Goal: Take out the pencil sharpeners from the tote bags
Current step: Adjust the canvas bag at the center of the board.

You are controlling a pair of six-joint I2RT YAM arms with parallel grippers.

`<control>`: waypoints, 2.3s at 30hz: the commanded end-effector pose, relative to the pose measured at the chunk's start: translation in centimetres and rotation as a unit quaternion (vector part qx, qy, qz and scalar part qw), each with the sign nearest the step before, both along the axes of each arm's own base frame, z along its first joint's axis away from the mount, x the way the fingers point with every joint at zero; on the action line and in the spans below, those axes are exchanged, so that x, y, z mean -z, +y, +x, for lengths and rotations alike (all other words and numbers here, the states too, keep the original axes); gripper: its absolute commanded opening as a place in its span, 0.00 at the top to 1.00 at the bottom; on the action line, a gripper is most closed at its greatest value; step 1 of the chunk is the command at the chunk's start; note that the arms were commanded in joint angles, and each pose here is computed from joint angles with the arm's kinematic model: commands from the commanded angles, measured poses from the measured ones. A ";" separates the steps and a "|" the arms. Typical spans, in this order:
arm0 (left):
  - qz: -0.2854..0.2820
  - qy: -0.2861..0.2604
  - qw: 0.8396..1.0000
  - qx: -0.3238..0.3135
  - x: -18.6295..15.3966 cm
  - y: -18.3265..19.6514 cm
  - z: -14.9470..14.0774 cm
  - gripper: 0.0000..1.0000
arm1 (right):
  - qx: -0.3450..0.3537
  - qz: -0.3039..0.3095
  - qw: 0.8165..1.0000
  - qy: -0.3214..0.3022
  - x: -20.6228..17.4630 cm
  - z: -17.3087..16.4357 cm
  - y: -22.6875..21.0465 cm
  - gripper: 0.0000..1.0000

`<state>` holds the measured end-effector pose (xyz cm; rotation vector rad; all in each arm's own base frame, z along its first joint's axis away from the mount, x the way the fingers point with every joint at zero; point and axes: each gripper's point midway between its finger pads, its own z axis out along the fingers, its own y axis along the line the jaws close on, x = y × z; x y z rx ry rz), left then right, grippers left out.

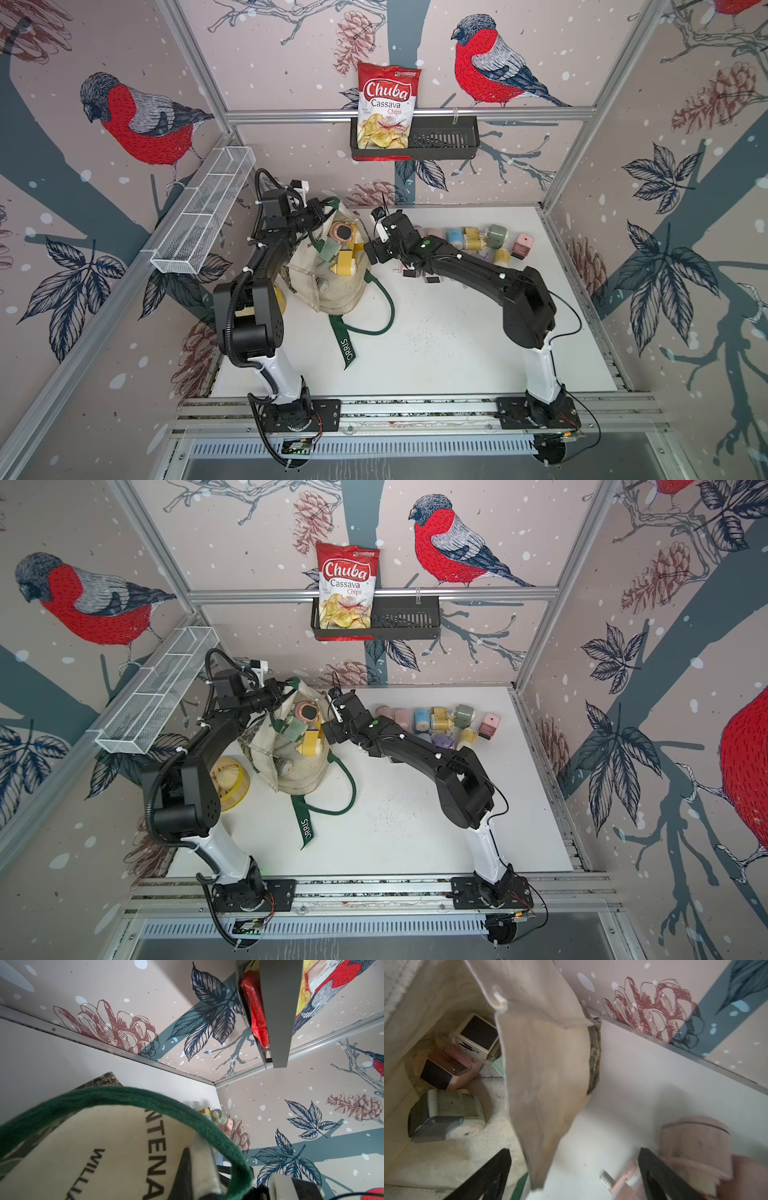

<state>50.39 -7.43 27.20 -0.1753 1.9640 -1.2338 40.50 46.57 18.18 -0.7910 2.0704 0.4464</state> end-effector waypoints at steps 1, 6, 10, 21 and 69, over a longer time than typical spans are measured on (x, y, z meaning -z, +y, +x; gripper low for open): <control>-0.001 -0.029 0.999 0.022 -1.8 -0.7 -0.5 1.00 | -0.009 -0.001 1.000 0.016 1.4 0.7 1.6 0.14; -0.003 -0.030 0.999 0.028 -1.9 -1.0 -0.6 1.00 | -0.003 0.024 0.999 0.036 2.0 1.5 2.0 0.55; -0.004 -0.030 0.999 0.030 -1.9 -1.0 -0.6 1.00 | 0.004 0.030 0.998 0.046 1.9 1.0 0.7 0.89; -0.005 -0.035 0.998 0.051 -2.4 -2.0 -1.0 1.00 | 0.044 0.075 0.994 0.069 2.2 -3.8 -4.9 0.98; 0.469 0.061 0.881 0.019 4.0 -1.5 -5.9 0.60 | 0.044 0.075 0.992 0.087 2.0 -3.5 -7.8 0.99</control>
